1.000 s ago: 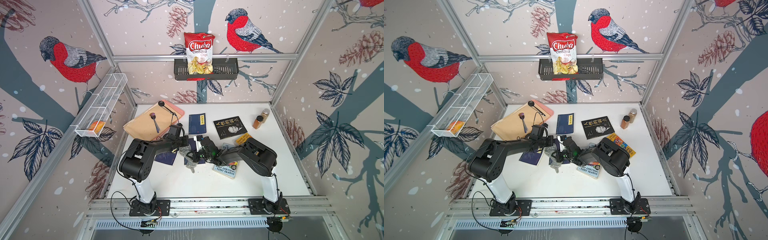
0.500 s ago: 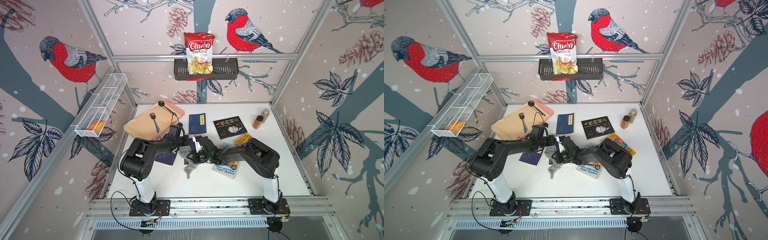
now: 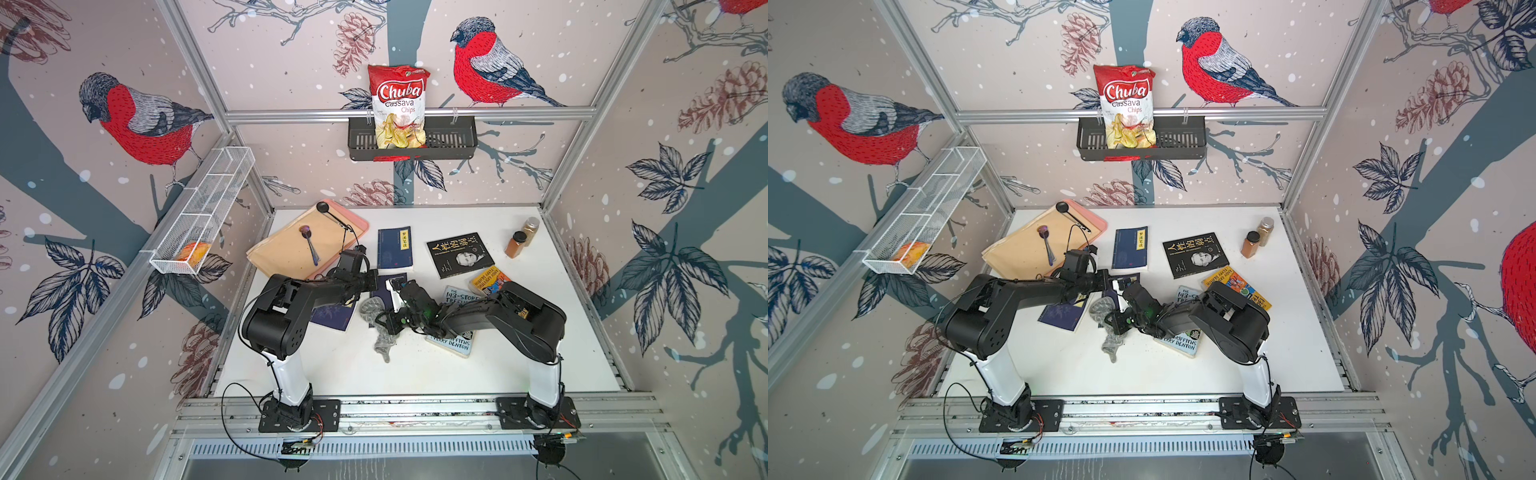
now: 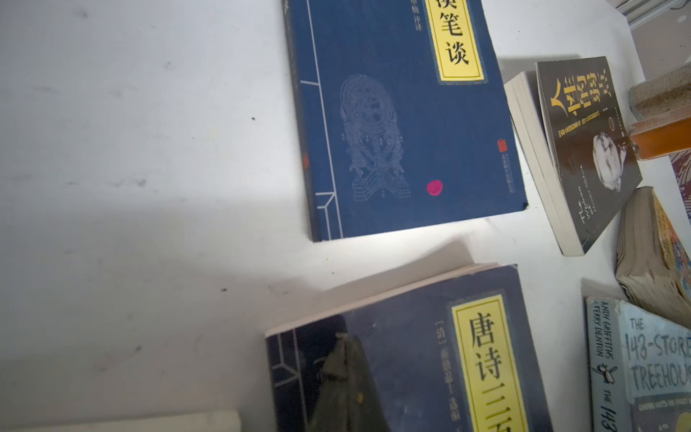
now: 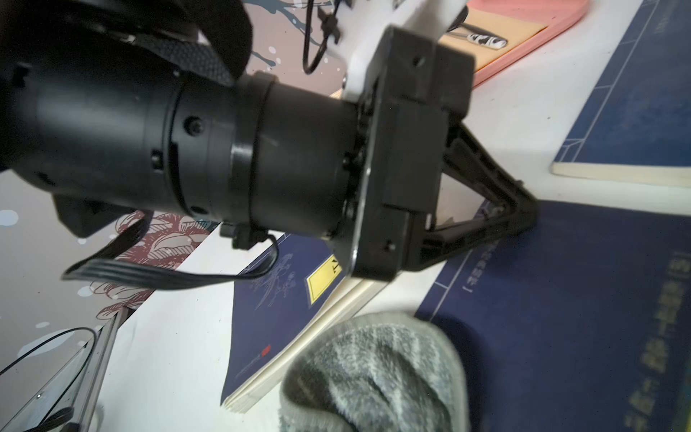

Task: Wipe the cover of the book
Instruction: Wipe the dirt from the cover of the book.

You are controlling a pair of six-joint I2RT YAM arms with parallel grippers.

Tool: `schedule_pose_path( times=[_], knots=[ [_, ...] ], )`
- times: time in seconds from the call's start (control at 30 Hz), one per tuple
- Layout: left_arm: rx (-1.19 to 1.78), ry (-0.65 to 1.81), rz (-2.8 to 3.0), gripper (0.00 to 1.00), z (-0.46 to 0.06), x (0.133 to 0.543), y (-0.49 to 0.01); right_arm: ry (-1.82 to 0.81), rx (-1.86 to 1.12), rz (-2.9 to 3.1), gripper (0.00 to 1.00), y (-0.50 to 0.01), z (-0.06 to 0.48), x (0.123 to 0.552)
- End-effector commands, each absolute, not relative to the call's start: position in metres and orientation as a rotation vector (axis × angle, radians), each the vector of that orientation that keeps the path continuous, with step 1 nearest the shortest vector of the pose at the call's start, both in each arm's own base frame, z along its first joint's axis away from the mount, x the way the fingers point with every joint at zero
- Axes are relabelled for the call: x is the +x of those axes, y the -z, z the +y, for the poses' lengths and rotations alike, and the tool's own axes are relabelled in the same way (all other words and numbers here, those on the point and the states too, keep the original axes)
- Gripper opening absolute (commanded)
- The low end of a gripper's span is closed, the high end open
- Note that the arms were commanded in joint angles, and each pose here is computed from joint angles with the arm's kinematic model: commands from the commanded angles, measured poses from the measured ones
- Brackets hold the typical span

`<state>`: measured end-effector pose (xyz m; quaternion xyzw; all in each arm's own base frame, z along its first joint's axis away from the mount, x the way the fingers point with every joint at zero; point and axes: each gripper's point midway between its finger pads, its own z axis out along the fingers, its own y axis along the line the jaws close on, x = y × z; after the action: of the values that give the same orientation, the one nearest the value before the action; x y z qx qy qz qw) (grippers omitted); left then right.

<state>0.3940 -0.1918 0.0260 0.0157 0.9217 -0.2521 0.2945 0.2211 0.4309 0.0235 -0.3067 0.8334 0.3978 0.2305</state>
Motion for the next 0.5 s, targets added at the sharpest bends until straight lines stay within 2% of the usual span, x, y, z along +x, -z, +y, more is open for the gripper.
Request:
schedule_pose_path(
  times=[0.0, 0.13, 0.2, 0.47],
  knots=[
    [0.013, 0.606, 2.591, 0.0, -0.18, 0.372, 0.0, -0.973, -0.745, 2.512, 0.0, 0.015, 0.398, 0.23],
    [0.015, 0.606, 2.588, 0.0, -0.18, 0.371, -0.001, -0.967, -0.588, 2.486, 0.0, 0.003, 0.385, 0.281],
    [0.014, 0.603, 2.594, 0.0, -0.179, 0.371, 0.0, -0.985, -0.566, 2.466, 0.0, -0.009, 0.382, 0.294],
    [0.018, 0.606, 2.589, 0.0, -0.18, 0.371, -0.004, -0.997, -0.525, 2.385, 0.0, -0.06, 0.348, 0.281]
  ],
)
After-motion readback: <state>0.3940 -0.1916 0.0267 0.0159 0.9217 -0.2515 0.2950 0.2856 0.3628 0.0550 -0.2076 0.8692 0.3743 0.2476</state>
